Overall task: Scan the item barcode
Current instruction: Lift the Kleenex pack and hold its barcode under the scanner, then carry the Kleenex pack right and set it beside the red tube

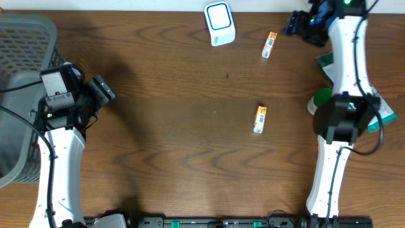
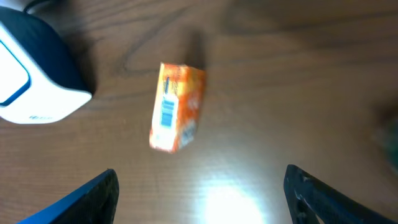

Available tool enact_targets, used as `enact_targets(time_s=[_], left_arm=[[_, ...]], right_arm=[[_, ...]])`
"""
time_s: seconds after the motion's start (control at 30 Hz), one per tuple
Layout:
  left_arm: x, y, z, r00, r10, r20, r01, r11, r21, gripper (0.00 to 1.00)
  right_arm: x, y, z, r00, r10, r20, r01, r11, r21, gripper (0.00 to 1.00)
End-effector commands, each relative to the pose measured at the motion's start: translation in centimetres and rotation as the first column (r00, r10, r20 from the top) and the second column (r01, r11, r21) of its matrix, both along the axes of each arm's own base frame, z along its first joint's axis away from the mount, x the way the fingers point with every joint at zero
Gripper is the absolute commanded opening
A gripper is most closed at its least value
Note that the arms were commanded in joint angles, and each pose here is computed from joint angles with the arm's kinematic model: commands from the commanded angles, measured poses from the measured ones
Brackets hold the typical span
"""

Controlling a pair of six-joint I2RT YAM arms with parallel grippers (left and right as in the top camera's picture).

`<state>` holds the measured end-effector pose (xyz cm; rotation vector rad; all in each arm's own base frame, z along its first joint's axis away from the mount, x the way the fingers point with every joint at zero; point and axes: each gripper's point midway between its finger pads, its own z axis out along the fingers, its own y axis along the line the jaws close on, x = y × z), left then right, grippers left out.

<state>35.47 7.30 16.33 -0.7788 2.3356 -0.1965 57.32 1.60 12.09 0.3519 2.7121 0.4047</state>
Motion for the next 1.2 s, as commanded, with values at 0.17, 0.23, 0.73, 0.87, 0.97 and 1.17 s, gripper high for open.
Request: enact_targets(time_s=[0.17,0.23,0.73,0.87,0.97,1.17], left_arm=[[-0.1,0.2,-0.3,1.000,0.003,-0.011,-0.003,1.000,0.006,0.85],[-0.1,0.2,-0.3,1.000,0.004,-0.011,-0.004,1.000,0.006,0.85],[-0.1,0.2,-0.3,1.000,0.003,-0.011,-0.003,1.000,0.006,0.85],[-0.1,0.2,-0.3,1.000,0.003,-0.011,-0.003,1.000,0.006,0.85],[-0.1,0.2,-0.3,1.000,0.004,-0.011,-0.004,1.000,0.006,0.85],[-0.1,0.2,-0.3,1.000,0.004,-0.011,-0.004,1.000,0.006,0.85]], right_arm=[[3.4,6.8,-7.6,0.992,0.118,0.037,-0.121,0.987,0.108,0.74],[4.0,7.7,-7.7,0.989,0.131,0.066,-0.137,0.985,0.102,0.45],[4.2,16.8,4.0,0.889,0.282,0.360,-0.400,0.861,0.314,0.01],[6.8,18.0,3.0,0.902,0.182,0.390,-0.281,0.936,0.211,0.01],[8.1,21.0,2.4,0.870,0.178,0.460,-0.283,0.944,0.170,0.01],[9.6,23.4,0.8,0.860,0.083,0.504,-0.177,0.974,0.141,0.01]])
